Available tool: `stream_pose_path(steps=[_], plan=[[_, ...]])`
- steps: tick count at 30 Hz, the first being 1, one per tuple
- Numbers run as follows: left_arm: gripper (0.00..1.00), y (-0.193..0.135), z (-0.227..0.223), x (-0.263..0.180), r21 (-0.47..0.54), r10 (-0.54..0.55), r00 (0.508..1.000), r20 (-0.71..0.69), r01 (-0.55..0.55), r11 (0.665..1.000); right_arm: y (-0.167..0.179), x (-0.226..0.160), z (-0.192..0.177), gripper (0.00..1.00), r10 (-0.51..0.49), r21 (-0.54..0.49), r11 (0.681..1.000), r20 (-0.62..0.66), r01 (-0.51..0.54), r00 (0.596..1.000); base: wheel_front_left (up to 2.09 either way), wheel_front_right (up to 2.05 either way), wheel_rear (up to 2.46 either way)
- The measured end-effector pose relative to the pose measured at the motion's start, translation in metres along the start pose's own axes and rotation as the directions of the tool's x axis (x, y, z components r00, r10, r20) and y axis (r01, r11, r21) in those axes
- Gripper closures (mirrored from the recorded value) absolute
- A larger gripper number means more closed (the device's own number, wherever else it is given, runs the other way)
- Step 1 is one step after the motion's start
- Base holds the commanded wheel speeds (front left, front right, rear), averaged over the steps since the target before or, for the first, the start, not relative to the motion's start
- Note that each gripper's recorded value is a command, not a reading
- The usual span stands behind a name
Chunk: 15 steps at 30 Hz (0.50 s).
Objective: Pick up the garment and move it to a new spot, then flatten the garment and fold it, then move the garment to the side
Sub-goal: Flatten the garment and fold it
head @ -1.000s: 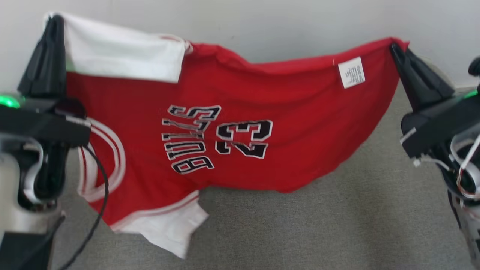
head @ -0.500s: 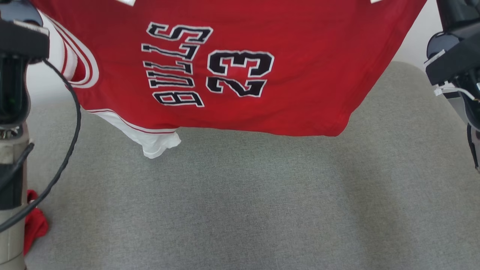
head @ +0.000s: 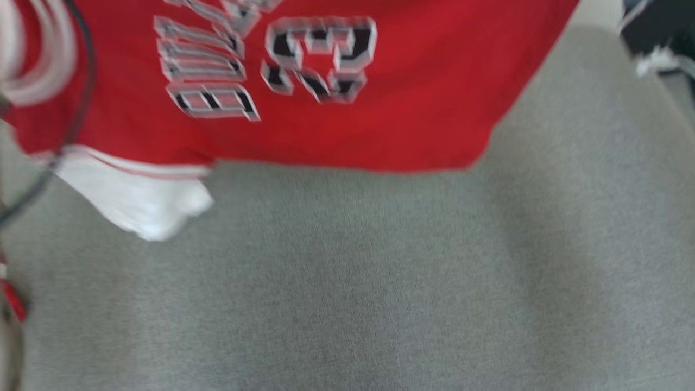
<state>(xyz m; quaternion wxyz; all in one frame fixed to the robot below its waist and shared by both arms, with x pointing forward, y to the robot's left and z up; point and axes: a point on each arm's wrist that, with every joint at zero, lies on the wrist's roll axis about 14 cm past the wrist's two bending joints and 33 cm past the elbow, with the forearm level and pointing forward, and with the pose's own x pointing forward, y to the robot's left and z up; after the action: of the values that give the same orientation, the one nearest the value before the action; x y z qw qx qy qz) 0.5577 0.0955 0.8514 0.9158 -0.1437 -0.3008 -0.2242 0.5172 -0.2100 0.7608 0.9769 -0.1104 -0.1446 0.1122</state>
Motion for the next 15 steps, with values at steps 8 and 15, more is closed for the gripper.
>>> stream_pose_path(steps=[8, 15], plan=[[1.0, 0.024, -0.026, 0.041, 0.051, 0.016, 0.998, 0.058, -0.019, 0.998, 0.002, 0.061, -0.019, 1.0, 0.013, 0.071, 0.997, 0.044, -0.016, 0.999, 0.0, 0.0, 0.0], [1.0, 0.054, -0.066, 0.053, 0.08, 0.05, 0.976, 0.212, -0.068, 0.994, -0.035, 0.105, -0.05, 1.0, -0.121, 0.024, 0.993, 0.156, 0.119, 0.98, 0.0, 0.0, 0.0]])
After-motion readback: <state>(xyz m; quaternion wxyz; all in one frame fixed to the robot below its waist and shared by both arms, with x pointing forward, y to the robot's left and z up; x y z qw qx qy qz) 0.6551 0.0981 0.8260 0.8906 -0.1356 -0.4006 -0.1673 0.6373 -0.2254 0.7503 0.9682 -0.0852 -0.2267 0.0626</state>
